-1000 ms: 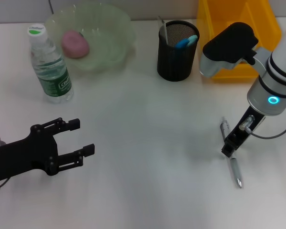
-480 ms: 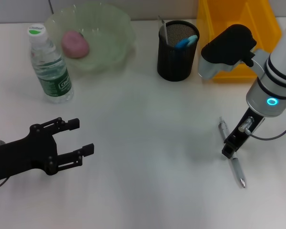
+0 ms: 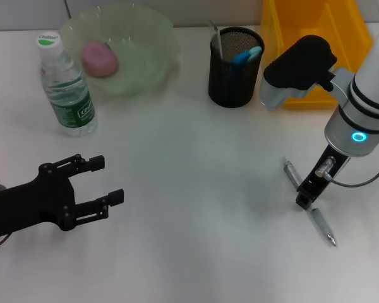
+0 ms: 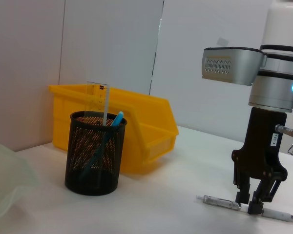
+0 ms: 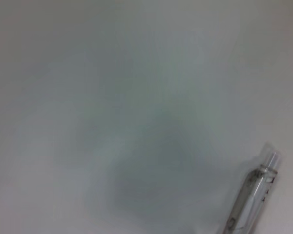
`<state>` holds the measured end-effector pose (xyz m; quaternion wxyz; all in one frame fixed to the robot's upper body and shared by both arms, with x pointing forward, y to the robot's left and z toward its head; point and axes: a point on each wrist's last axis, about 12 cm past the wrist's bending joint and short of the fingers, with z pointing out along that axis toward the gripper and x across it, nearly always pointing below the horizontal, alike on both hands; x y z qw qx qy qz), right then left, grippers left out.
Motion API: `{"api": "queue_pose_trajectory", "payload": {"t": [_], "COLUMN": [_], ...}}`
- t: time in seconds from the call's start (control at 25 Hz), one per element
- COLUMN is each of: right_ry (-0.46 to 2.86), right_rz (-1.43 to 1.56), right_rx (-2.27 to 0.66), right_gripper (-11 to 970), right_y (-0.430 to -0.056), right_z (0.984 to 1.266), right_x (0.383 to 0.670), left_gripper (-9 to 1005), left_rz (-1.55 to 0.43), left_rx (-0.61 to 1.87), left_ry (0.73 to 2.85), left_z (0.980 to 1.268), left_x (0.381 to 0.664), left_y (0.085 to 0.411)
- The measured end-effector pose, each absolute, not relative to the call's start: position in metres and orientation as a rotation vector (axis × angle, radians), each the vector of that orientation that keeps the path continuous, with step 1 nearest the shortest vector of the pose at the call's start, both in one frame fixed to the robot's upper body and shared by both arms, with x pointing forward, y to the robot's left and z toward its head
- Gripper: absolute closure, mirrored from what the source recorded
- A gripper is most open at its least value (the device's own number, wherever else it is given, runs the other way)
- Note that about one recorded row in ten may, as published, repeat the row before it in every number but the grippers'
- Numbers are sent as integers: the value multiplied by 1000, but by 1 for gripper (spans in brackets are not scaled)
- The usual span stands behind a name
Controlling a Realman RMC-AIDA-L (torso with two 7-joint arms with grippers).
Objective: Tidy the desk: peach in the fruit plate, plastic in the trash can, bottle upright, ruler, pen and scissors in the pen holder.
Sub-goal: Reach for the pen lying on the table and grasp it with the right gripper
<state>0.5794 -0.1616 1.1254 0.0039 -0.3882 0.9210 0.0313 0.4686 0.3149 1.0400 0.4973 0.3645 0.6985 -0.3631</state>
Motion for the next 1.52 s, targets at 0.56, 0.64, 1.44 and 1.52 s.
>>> {"api": "queue_pose_trajectory", "payload": {"t": [0.56,0.64,1.44,1.52], "right_ry": [2890,2890,2903,2902], "right_rz": [88,89,85,84], "right_rx": [-1214,-1214,-1221,-1222], "right_gripper": [690,717,791,795], "right_y": [-161,-161,-162,-162], "right_z": [1125,1125,1122,1122], "right_x": [579,579,576,576], "left_gripper": [207,207,207,207], "left_rz": [-880,-880,-881,-881], "left_rx": [882,881,890,889], "left_ry": [1691,1690,1681,1682], "left_z": [1040,1040,1043,1043], "left_x": [469,468,468,468], "left_y": [315,316,316,316]}}
